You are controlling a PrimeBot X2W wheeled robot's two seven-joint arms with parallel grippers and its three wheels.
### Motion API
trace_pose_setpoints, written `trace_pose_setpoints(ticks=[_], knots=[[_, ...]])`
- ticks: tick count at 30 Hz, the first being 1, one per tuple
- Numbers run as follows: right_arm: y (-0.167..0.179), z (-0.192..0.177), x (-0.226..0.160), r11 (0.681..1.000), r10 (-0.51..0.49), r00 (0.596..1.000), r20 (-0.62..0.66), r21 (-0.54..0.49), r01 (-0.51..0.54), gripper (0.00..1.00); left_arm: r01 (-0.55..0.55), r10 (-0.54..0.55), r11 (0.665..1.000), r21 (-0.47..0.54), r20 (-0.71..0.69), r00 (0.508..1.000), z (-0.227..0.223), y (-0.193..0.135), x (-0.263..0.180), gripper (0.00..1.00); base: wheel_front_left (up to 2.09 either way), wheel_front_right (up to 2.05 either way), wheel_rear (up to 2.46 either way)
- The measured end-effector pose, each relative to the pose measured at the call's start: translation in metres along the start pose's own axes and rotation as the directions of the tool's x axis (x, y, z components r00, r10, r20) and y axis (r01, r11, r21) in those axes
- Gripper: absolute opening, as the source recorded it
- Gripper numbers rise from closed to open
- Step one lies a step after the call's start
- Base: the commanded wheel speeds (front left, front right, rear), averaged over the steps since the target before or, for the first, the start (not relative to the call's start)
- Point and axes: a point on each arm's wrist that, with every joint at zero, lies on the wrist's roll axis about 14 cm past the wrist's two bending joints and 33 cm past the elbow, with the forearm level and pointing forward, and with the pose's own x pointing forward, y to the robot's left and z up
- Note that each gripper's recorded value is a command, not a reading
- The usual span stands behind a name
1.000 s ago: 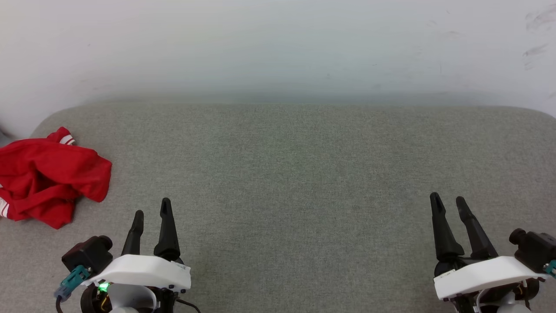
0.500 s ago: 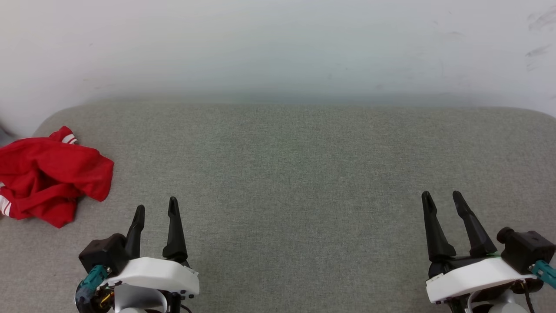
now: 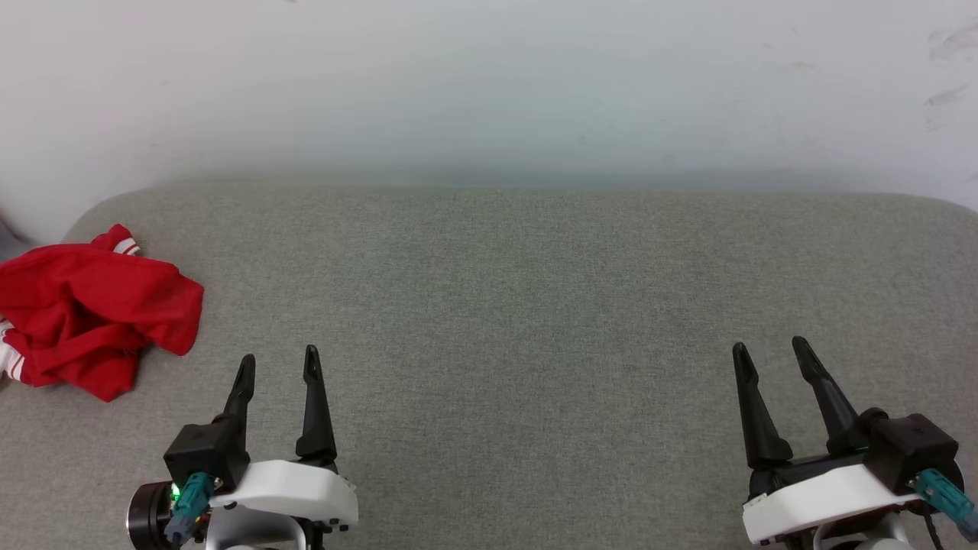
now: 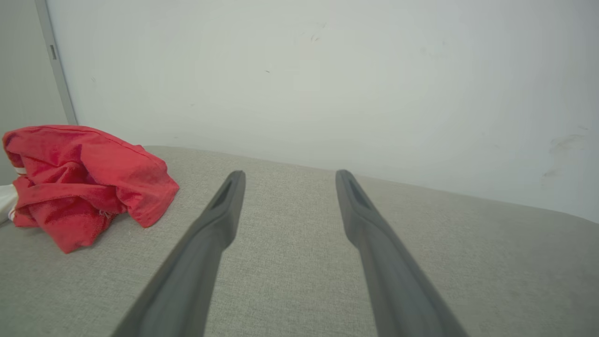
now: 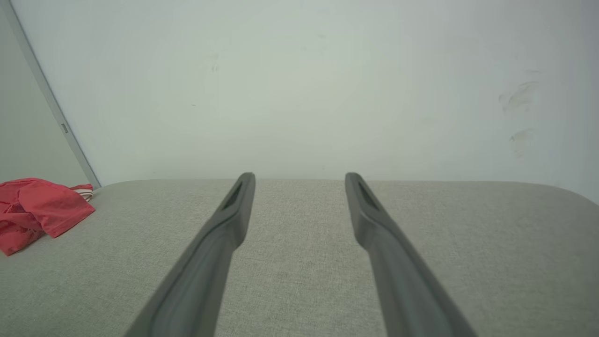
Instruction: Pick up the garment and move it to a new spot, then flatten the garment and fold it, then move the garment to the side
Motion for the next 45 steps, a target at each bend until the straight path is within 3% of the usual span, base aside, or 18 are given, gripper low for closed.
trace_pose_setpoints(ticks=[13,28,45], knots=[[0.002,0.008,0.001,0.995,0.020,0.999,0.031,-0.103,-0.017,1.00,0.026,-0.029,0.996,0.083,0.031,0.999,0.003,-0.005,-0.004,1.00,0.00,0.00,0.00],[0.000,0.010,-0.001,0.990,0.021,0.999,0.050,-0.137,-0.014,1.00,0.052,-0.061,0.987,0.154,0.057,0.997,0.004,-0.009,-0.007,1.00,0.00,0.00,0.00],[-0.010,0.005,-0.003,0.997,-0.018,0.999,0.048,-0.073,0.022,1.00,0.053,-0.064,0.981,0.187,0.052,0.997,0.000,-0.006,-0.009,1.00,0.00,0.00,0.00]])
